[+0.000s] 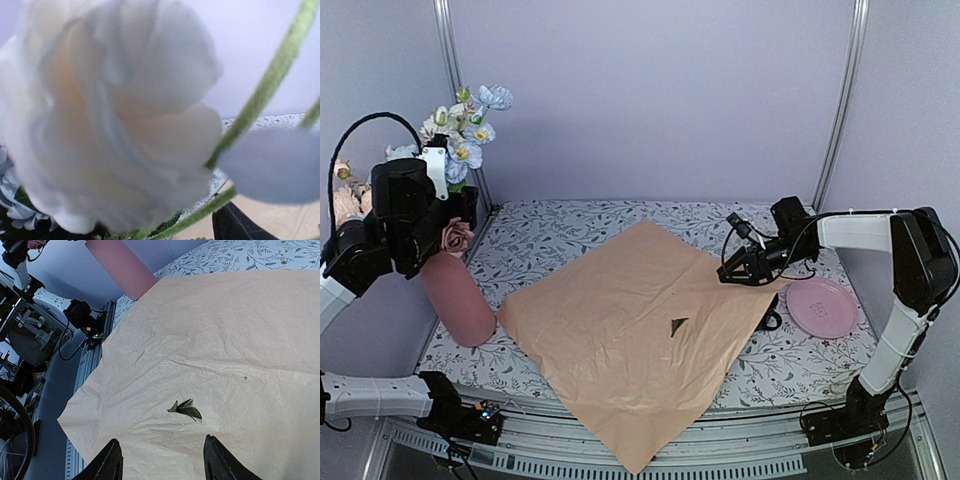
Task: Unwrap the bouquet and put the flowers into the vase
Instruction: Place the fake flower in the vase.
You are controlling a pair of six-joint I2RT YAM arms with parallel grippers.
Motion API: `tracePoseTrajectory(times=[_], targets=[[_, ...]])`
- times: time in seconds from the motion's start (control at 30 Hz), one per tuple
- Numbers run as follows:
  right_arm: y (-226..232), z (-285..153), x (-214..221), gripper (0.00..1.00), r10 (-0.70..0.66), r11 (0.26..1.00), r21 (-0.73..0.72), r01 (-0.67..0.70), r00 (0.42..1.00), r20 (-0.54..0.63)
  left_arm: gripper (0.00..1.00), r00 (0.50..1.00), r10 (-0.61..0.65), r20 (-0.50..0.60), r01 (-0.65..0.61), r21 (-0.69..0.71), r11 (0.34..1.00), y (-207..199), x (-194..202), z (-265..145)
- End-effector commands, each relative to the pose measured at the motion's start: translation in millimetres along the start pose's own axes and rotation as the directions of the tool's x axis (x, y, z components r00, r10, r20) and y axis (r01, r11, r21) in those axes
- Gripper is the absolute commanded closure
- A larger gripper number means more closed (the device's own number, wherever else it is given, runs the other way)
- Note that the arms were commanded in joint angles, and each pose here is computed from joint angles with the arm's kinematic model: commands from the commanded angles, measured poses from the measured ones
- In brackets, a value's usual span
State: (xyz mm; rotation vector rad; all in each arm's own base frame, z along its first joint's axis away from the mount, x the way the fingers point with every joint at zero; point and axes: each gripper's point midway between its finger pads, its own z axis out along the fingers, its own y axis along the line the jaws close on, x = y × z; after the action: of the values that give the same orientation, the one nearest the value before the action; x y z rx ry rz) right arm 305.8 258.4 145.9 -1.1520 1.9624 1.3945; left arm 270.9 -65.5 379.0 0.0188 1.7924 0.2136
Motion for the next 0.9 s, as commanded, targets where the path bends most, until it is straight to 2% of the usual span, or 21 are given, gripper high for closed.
tracePoseTrajectory(times=[0.0,0.07,0.13,0.17,0.5,0.77,0.87], targets=[[0,1,-5,0.43,-0.006,1.0,-0.025,0.006,1.0,0.008,0.22,0.999,0.03,-0.011,-0.03,0.011,0.999,-1,-10,-1],[-1,1,-4,0.43,-0.004,1.0,-0.026,0.004,1.0,0.007,0.17,0.999,0.044,-0.014,-0.044,0.013,0.999,-2,-17,-1],[-2,2,-4,0.43,0.0,1.0,-0.026,0.0,1.0,0.006,0.03,0.998,0.059,-0.013,-0.059,0.006,0.998,-2,-27,-2],[-2,2,-4,0.43,0.001,1.0,-0.026,-0.001,1.0,0.006,0.01,0.998,0.064,-0.006,-0.064,0.003,0.998,-1,-33,-3],[-4,3,-3,0.43,0.01,1.0,-0.026,-0.01,1.0,0.003,0.01,0.99,0.098,0.099,-0.099,-0.002,0.995,-1,-108,-13],[-7,3,-3,0.43,0.012,1.0,-0.018,-0.012,1.0,-0.001,0.01,0.967,0.135,0.214,-0.144,0.03,0.989,-30,-186,-24],[-7,3,-5,0.42,0.011,1.0,-0.014,-0.011,1.0,-0.001,0.01,0.958,0.157,0.239,-0.165,0.016,0.986,-42,-204,-24]])
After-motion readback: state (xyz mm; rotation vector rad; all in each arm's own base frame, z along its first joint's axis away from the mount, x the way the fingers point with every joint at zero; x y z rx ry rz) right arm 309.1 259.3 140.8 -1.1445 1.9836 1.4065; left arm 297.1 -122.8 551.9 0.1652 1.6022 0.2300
